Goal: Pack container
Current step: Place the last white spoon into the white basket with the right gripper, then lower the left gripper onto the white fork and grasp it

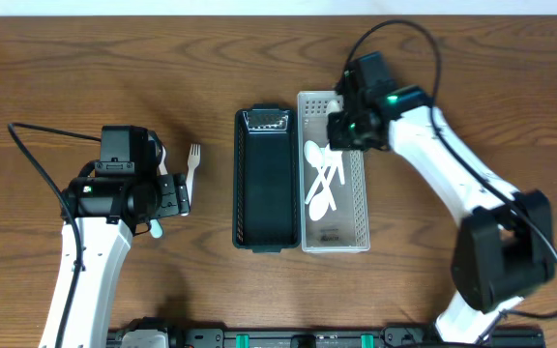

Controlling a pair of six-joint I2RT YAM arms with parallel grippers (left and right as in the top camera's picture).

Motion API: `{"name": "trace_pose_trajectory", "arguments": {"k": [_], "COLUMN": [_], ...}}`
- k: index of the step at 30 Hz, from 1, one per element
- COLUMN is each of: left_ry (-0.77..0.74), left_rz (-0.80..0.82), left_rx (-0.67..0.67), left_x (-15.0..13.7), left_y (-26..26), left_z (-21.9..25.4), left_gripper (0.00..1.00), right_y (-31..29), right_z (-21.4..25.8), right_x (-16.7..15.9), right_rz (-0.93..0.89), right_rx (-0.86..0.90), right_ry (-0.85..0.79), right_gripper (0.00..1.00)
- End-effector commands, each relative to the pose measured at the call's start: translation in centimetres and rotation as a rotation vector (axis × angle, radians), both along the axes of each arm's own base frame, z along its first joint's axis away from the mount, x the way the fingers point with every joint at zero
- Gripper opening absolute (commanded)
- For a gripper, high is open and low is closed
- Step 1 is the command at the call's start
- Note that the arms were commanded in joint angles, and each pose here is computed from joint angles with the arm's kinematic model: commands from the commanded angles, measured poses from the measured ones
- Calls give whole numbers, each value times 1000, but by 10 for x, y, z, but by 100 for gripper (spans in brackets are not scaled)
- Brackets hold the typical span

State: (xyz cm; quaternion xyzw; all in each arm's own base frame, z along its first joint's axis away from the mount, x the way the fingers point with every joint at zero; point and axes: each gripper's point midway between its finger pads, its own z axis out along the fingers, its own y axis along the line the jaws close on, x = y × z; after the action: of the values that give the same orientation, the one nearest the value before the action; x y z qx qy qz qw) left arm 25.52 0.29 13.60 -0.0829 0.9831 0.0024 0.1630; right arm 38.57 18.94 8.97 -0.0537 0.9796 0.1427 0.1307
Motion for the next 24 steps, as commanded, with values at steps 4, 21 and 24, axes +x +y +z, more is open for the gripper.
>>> {"name": "trace_pose_trajectory", "arguments": {"k": [4,21,24], "left_ry": [-5,-229,-209], "left_rz": [10,-57,-60], "left_rx": [7,25,26], "left_x": [1,63,87], "left_y": [3,-4,-4], "left_z": [2,94,79], "left_gripper": [85,80,80], "right_y": [12,-125,-157], "right_z": [-8,157,156], "right_x": [-3,34,21], "right_rz": [101,-253,-320], "right_rx": [-27,-130,-156], "right_ry": [-20,-364,-313], "right_gripper": [24,40,40]}}
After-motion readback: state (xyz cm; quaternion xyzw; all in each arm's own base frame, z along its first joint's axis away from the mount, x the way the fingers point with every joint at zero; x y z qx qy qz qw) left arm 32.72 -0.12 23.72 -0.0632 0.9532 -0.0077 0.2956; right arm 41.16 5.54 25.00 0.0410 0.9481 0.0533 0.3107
